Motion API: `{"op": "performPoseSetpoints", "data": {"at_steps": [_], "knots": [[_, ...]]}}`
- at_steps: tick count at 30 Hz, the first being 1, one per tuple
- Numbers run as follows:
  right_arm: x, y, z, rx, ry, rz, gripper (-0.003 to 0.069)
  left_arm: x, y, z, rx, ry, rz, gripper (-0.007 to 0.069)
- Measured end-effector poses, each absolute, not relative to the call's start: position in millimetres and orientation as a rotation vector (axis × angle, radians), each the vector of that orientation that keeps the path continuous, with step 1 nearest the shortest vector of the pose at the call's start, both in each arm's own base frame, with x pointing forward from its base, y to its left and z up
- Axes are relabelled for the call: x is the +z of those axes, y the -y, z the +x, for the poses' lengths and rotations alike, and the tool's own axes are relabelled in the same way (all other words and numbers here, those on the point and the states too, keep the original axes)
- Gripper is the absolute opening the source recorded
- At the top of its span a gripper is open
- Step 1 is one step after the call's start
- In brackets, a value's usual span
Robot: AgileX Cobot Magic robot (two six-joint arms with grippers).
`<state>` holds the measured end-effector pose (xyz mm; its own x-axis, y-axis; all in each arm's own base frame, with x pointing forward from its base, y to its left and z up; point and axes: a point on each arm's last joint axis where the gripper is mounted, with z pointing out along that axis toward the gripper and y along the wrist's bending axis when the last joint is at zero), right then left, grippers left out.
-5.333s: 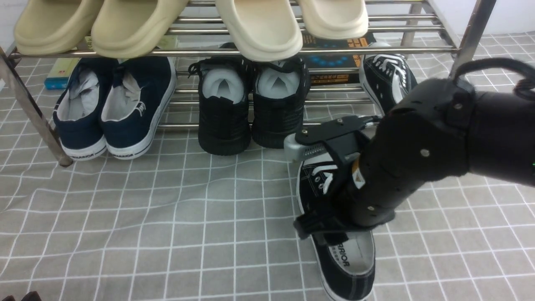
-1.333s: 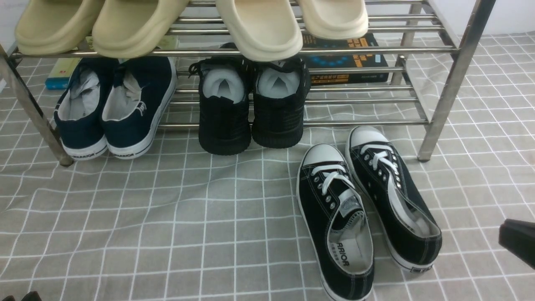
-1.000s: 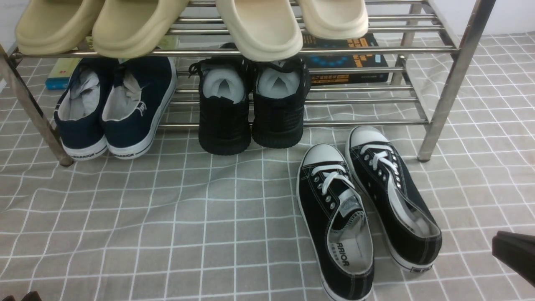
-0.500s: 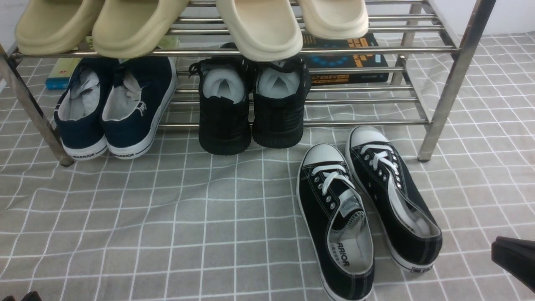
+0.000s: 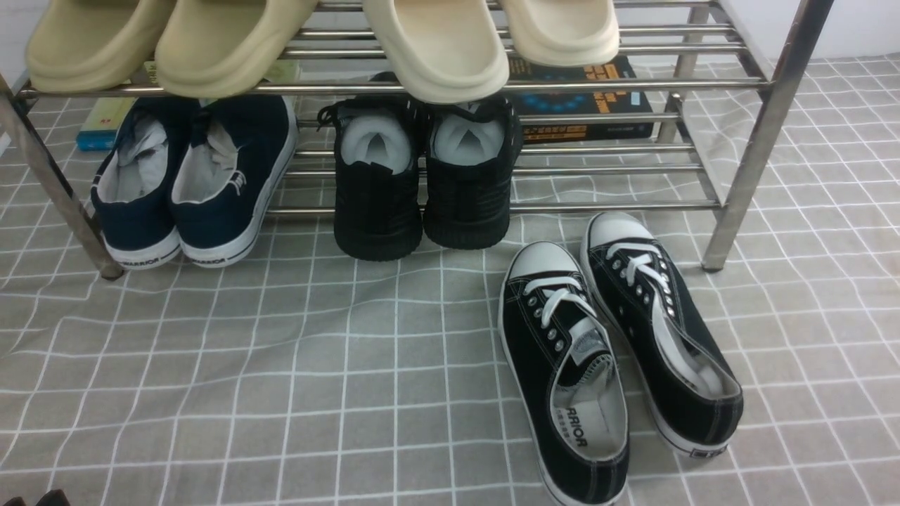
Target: Take the shoes off the shelf with your hand from the grey coffee tablecloth.
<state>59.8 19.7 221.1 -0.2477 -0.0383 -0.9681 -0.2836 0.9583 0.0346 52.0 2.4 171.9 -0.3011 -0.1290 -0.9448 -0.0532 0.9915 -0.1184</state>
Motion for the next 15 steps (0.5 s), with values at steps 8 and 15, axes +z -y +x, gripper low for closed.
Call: {"op": "performPoseSetpoints", "data": {"at_steps": [8,15], "knots": [[185.6,-5.8,53.4,0.072,-1.802,-0.068,0.0021,171.9,-2.4,52.0,-0.075,-1.877,-0.132,0.0241],[176.2,-1.5,53.8,0.022,-1.825,0.01,0.0032,171.9,-2.4,52.0,-0.075,-1.877,-0.132,0.0241]]}}
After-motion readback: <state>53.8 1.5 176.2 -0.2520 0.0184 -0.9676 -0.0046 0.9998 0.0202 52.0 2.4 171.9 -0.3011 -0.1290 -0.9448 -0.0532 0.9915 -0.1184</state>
